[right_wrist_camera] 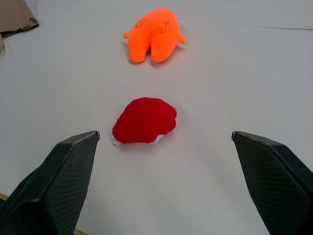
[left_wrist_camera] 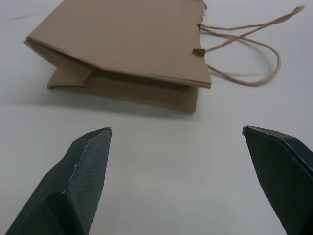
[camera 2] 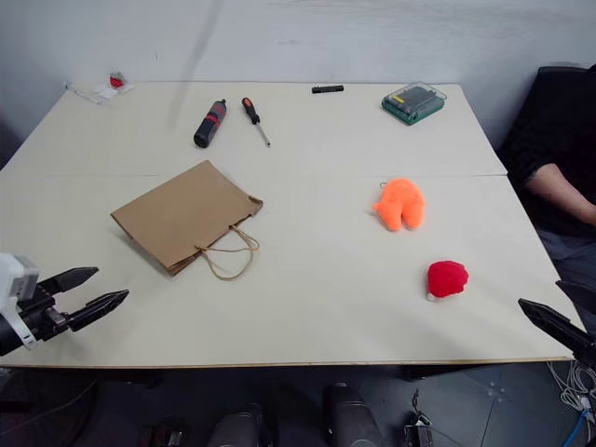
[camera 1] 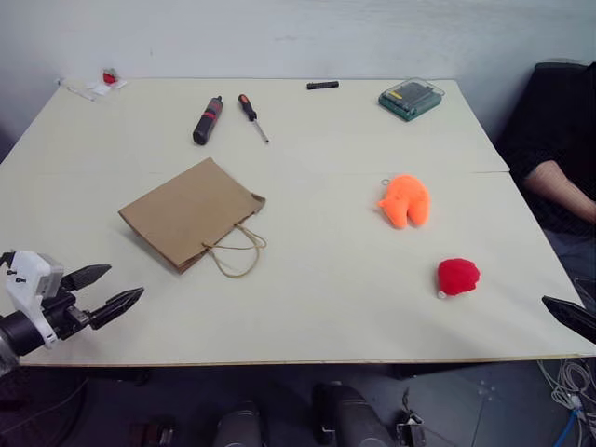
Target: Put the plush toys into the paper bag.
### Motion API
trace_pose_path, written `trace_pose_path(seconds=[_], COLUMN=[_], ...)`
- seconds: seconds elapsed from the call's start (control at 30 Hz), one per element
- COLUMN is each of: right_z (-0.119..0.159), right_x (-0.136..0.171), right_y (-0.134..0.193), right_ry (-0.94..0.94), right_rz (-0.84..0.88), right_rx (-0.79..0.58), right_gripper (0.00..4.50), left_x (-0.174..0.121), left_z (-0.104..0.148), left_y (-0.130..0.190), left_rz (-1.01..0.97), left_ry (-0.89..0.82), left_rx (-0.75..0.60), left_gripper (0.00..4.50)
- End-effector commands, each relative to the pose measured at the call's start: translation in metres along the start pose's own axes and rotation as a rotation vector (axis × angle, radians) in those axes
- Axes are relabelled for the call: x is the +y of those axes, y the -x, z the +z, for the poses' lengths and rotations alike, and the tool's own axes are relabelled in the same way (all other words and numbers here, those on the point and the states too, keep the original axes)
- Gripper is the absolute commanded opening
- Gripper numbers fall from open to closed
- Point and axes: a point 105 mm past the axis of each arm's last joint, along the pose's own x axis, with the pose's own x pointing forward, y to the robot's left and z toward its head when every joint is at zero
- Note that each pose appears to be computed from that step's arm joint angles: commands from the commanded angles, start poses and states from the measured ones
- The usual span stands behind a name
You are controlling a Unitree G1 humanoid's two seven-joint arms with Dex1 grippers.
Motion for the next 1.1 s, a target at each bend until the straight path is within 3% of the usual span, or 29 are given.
trace_pose_path(seconds=[0.03, 0.33, 0.57, 0.8, 0.93, 1.1], right_z=[0.005, 0.003, 0.019, 0.021, 0.027, 0.029], right_x=[0.0, 0.008, 0.077, 0.149, 0.166, 0.173], right_y=[0.004, 0.002, -0.028, -0.073, -0.101, -0.116], right_ry=[0.036, 0.052, 0.133, 0.258, 0.32, 0.335], right_rz=[-0.014, -0.006, 0.28, 0.551, 0.591, 0.601], right_rx=[-0.016, -0.015, 0.011, 0.011, -0.025, -0.047], right_gripper=[4.43, 4.43, 4.43, 4.43, 4.43, 4.43], left_x=[0.001, -0.011, -0.051, -0.065, -0.074, -0.083], left_z=[0.007, 0.016, 0.054, 0.069, 0.068, 0.065], left_y=[0.001, -0.01, -0.042, -0.11, -0.142, -0.154], left_rz=[-0.004, -0.088, -0.314, -0.39, -0.443, -0.501], left_ry=[-0.041, -0.076, -0.241, -0.469, -0.548, -0.59], left_rx=[0.005, 0.019, 0.021, 0.061, 0.073, 0.082], left_gripper=[4.5, 4.5, 4.5, 4.5, 4.5, 4.5])
